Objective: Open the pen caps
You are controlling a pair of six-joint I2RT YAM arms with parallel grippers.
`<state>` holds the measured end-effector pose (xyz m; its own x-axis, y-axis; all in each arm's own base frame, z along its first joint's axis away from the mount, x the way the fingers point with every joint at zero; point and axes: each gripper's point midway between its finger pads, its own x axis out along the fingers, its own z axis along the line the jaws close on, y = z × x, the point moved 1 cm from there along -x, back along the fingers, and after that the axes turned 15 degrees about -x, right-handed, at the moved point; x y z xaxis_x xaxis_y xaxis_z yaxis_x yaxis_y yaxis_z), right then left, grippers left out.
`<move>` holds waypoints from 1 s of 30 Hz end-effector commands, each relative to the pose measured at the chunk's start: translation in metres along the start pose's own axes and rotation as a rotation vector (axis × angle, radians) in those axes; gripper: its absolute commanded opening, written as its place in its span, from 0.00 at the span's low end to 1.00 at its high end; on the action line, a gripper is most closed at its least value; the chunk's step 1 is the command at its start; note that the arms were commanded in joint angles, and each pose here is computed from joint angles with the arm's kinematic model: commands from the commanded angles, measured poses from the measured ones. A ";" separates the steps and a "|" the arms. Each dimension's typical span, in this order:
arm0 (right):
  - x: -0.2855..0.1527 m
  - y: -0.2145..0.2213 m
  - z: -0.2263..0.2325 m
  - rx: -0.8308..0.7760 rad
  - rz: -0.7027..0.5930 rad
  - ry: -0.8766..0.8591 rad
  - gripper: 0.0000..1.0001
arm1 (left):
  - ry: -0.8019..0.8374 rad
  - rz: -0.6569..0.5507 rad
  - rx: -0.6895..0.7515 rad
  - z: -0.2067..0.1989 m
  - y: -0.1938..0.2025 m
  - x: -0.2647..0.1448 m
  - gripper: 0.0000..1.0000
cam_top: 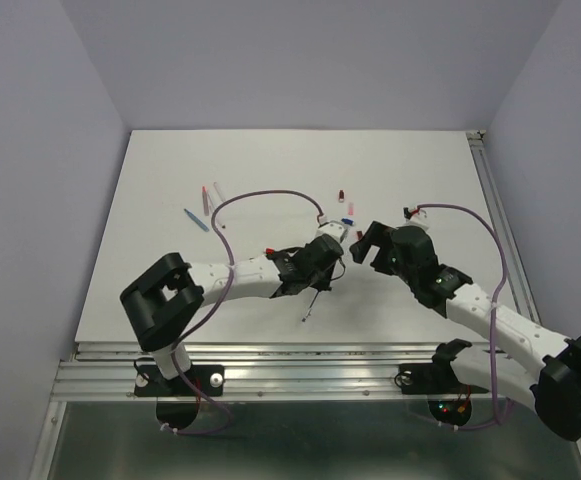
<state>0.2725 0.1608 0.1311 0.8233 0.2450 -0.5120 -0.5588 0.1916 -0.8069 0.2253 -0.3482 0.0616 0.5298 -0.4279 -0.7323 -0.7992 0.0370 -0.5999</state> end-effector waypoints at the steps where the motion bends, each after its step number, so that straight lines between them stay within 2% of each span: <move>1: -0.008 -0.005 0.021 0.022 -0.010 -0.122 1.00 | 0.102 -0.201 -0.138 -0.021 -0.053 -0.050 0.00; 4: -0.016 0.002 0.040 0.007 0.015 -0.256 1.00 | 0.038 -0.291 -0.227 -0.006 -0.074 -0.069 0.00; 7: -0.029 -0.008 0.067 0.012 -0.029 -0.427 1.00 | -0.006 -0.365 -0.352 0.005 -0.088 -0.082 0.00; 8: -0.037 -0.007 0.082 0.000 -0.041 -0.544 1.00 | -0.018 -0.403 -0.391 0.009 -0.095 -0.090 0.00; 10: -0.050 0.002 0.101 0.002 -0.002 -0.698 1.00 | -0.024 -0.430 -0.466 0.012 -0.100 -0.096 0.00; 13: -0.058 0.003 0.121 0.021 -0.004 -0.835 0.97 | -0.040 -0.475 -0.553 0.014 -0.110 -0.103 0.00; 19: -0.048 0.005 0.140 0.014 0.013 -0.876 0.95 | -0.038 -0.480 -0.580 0.010 -0.114 -0.103 0.00; 23: -0.038 0.004 0.148 0.020 0.024 -0.879 0.90 | -0.040 -0.481 -0.614 0.010 -0.114 -0.102 0.00; 25: -0.034 0.008 0.154 0.017 0.045 -0.887 0.86 | -0.043 -0.481 -0.623 0.011 -0.114 -0.101 0.00; 28: -0.028 0.016 0.161 0.025 0.081 -0.899 0.67 | -0.041 -0.488 -0.640 0.011 -0.114 -0.101 0.00; 29: -0.029 0.016 0.165 0.026 0.084 -0.914 0.53 | -0.038 -0.492 -0.639 0.011 -0.115 -0.101 0.00; 30: -0.030 0.018 0.167 0.028 0.091 -0.925 0.42 | -0.038 -0.497 -0.642 0.011 -0.116 -0.101 0.00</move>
<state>0.2172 0.2941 0.1388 0.4086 0.8735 -0.2646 -0.6949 0.1098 -0.7107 0.2578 -0.2988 0.1804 0.8302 -0.2517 -0.4974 -0.5329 -0.6200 -0.5758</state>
